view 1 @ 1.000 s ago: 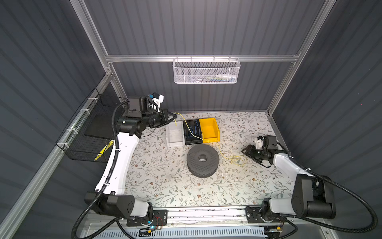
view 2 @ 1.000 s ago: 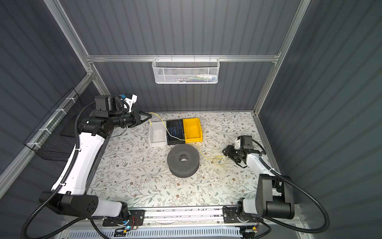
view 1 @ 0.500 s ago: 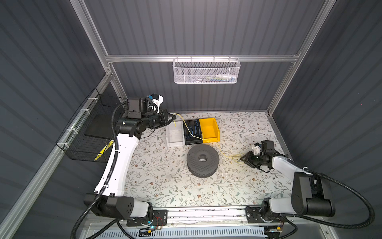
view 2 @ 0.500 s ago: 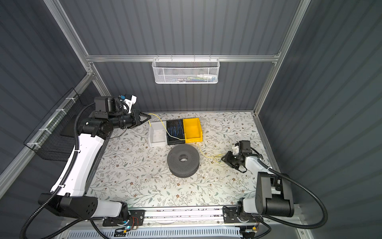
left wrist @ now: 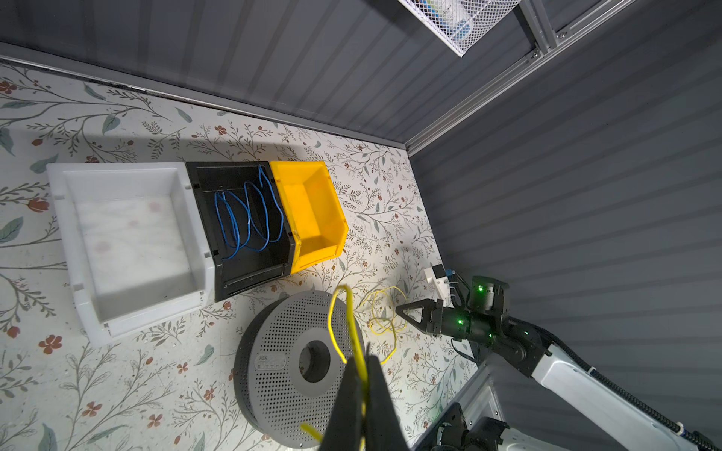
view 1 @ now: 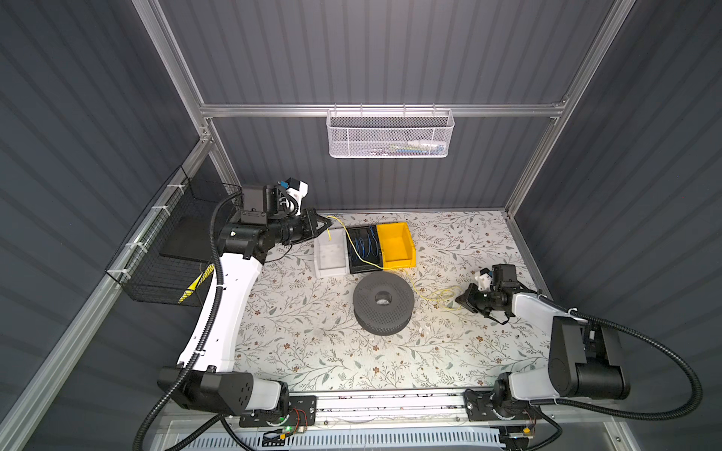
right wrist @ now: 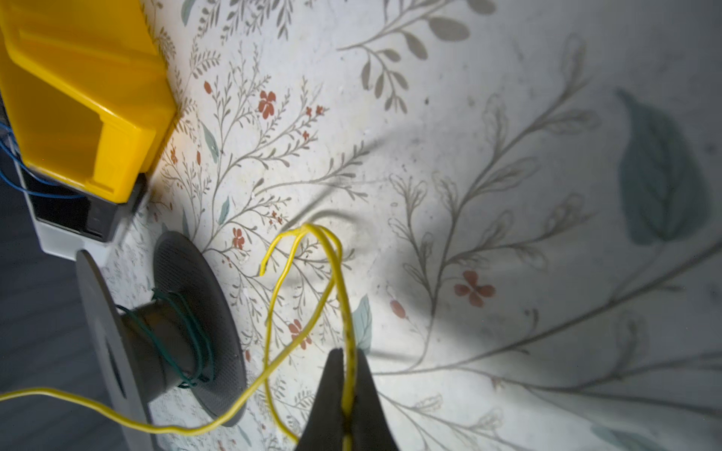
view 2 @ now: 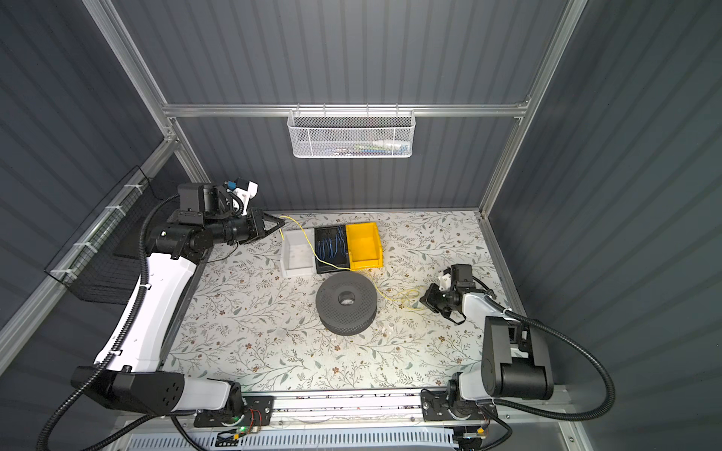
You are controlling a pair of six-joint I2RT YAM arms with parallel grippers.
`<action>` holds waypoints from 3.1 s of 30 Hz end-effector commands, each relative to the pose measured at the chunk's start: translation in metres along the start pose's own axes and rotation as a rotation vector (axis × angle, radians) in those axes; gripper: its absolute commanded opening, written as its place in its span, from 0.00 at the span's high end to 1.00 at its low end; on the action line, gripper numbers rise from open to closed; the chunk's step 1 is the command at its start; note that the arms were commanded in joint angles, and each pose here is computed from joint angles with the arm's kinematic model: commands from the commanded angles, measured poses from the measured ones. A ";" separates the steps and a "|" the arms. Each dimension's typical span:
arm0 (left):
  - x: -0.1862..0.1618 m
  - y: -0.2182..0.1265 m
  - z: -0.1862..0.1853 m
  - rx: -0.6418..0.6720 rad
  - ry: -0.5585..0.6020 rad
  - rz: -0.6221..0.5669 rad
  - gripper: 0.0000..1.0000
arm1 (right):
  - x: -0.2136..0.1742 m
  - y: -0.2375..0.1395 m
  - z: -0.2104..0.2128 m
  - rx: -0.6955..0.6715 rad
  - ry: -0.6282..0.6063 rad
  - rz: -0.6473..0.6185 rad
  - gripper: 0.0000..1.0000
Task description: Wrap the cables
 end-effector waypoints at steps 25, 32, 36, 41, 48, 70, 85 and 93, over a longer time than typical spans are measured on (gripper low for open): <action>-0.079 -0.013 0.093 0.466 -0.022 0.178 0.31 | 0.031 -0.106 0.102 0.121 -0.181 -0.138 1.00; -0.080 -0.015 0.105 0.548 -0.007 0.212 0.24 | 0.048 -0.117 0.108 0.073 -0.244 -0.180 1.00; -0.087 -0.016 0.107 0.555 0.006 0.268 0.22 | 0.070 -0.132 0.113 0.044 -0.253 -0.258 1.00; -0.090 -0.020 0.104 0.544 0.026 0.262 0.16 | 0.103 -0.146 0.116 0.061 -0.218 -0.343 1.00; -0.088 -0.027 0.100 0.543 0.055 0.223 0.13 | 0.123 -0.157 0.138 0.134 -0.231 -0.357 1.00; -0.094 0.093 -0.117 -0.353 0.505 0.323 0.30 | 0.030 -0.160 0.209 0.288 -0.399 -0.123 1.00; -0.151 0.146 -0.145 -0.436 0.571 0.469 0.35 | 0.029 -0.166 0.228 0.314 -0.413 -0.165 1.00; -0.147 0.164 -0.140 -0.385 0.609 0.473 0.38 | 0.042 -0.174 0.229 0.321 -0.362 -0.299 1.00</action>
Point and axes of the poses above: each gripper's point midway between its finger pads, its own y axis out along the fingers, its own z axis along the line the jaws close on, x = y × z, the point moved 4 cm from there along -y, back along the fingers, and after that the axes turned 6 degrees about -y, right-handed, at the moved point
